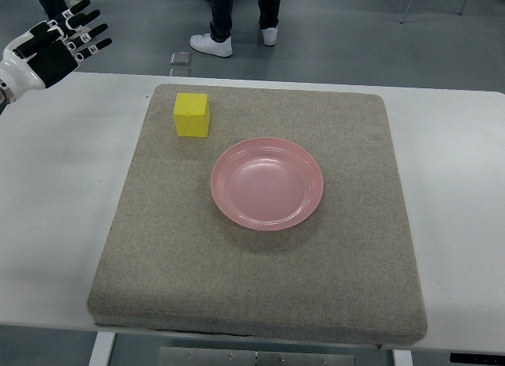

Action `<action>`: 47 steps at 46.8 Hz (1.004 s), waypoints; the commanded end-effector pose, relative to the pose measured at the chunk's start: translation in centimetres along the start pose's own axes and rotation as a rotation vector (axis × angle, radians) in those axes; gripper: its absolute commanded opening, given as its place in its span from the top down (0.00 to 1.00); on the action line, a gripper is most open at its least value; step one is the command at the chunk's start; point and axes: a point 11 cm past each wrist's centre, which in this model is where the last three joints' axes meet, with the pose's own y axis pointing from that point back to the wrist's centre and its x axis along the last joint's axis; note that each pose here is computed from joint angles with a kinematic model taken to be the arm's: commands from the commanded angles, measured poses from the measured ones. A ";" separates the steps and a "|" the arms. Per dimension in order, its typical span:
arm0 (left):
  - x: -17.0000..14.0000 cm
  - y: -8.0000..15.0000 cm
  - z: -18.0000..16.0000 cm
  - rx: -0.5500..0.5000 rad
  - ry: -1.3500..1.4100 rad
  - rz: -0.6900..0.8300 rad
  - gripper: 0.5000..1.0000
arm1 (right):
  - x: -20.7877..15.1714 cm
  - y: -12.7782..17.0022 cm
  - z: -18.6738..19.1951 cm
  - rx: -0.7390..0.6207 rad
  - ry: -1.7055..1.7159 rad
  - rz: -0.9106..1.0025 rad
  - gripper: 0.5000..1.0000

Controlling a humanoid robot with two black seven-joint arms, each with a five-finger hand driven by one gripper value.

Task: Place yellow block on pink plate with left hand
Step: 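Move the left hand forward toward the yellow cube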

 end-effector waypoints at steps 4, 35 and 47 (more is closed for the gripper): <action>-0.4 -0.4 -0.3 0.002 0.007 -0.010 0.00 | 0.0 0.0 0.0 0.000 0.000 0.000 0.15; -1.5 -1.4 -0.4 0.102 -0.188 -0.035 0.00 | 0.0 0.0 0.0 0.000 0.000 0.000 0.15; -2.7 -2.2 0.6 0.171 -0.492 -0.067 0.01 | 0.0 0.0 0.0 0.000 0.000 0.000 0.15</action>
